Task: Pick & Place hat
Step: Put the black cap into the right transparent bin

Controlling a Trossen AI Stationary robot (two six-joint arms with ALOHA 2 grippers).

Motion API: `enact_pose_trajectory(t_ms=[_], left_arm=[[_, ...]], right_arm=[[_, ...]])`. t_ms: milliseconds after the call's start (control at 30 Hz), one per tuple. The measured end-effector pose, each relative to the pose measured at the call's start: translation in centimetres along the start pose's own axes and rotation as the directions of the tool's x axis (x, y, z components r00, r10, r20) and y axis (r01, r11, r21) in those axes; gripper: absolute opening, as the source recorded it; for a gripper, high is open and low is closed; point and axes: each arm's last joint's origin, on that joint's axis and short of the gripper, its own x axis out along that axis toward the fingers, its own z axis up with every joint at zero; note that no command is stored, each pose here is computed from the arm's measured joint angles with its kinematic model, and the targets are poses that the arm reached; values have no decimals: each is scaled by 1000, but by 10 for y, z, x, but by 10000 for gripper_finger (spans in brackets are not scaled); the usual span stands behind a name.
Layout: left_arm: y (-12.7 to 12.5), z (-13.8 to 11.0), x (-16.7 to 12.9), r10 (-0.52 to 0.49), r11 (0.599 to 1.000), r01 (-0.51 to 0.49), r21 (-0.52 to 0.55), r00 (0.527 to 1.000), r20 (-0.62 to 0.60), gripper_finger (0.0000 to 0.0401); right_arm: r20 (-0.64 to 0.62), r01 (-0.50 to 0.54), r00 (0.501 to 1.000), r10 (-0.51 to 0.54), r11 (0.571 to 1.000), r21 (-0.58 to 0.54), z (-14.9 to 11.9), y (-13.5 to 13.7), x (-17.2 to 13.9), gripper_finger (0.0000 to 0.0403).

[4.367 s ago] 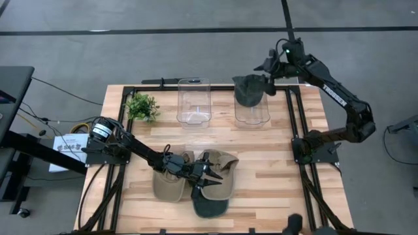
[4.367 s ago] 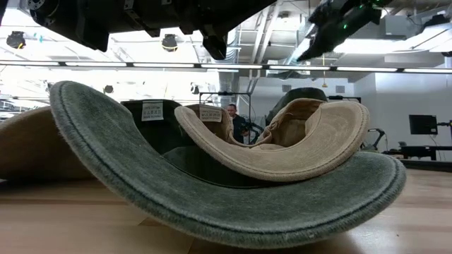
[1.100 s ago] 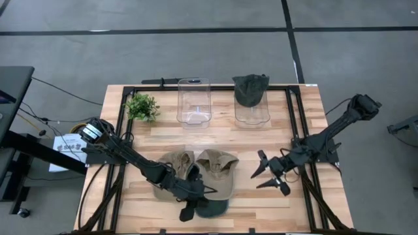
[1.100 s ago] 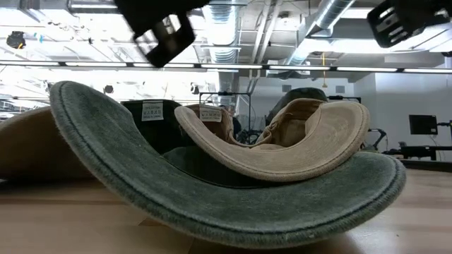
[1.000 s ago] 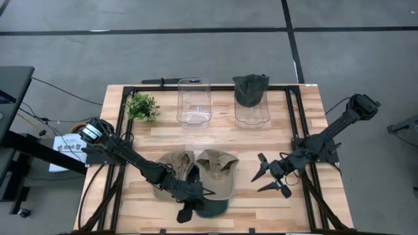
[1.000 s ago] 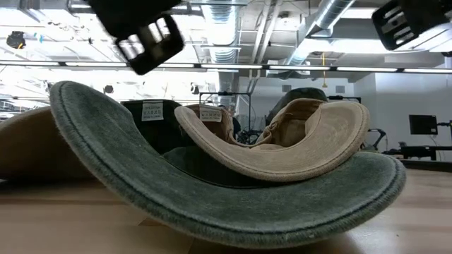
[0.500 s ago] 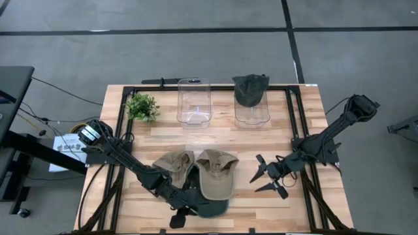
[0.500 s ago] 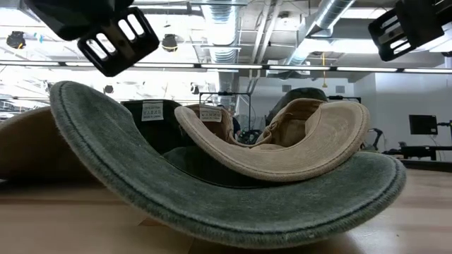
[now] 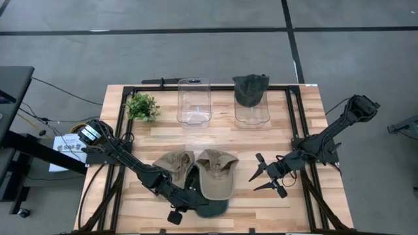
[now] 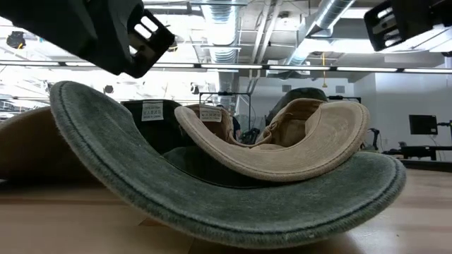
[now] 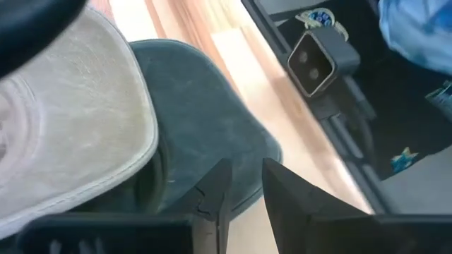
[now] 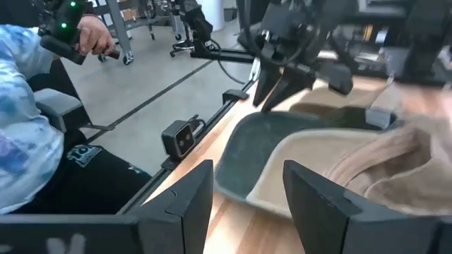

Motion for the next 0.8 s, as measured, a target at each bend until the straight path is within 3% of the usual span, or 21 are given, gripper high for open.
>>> enact_pose_trajectory(t_ms=[167,533,800], left_arm=[[0,-2,0,12,999,-11,48,1000,-19,76],[-5,-3,-1,0,998,1,57,1000,-18,76],[-4,-3,-1,28,999,-27,24,1000,-13,76]], right_arm=[[5,24,1000,-24,998,-62,1,-5,0,153],[20,123,992,-122,992,-41,2,-27,0,143],[82,163,981,-175,977,135,1,-39,14,140]])
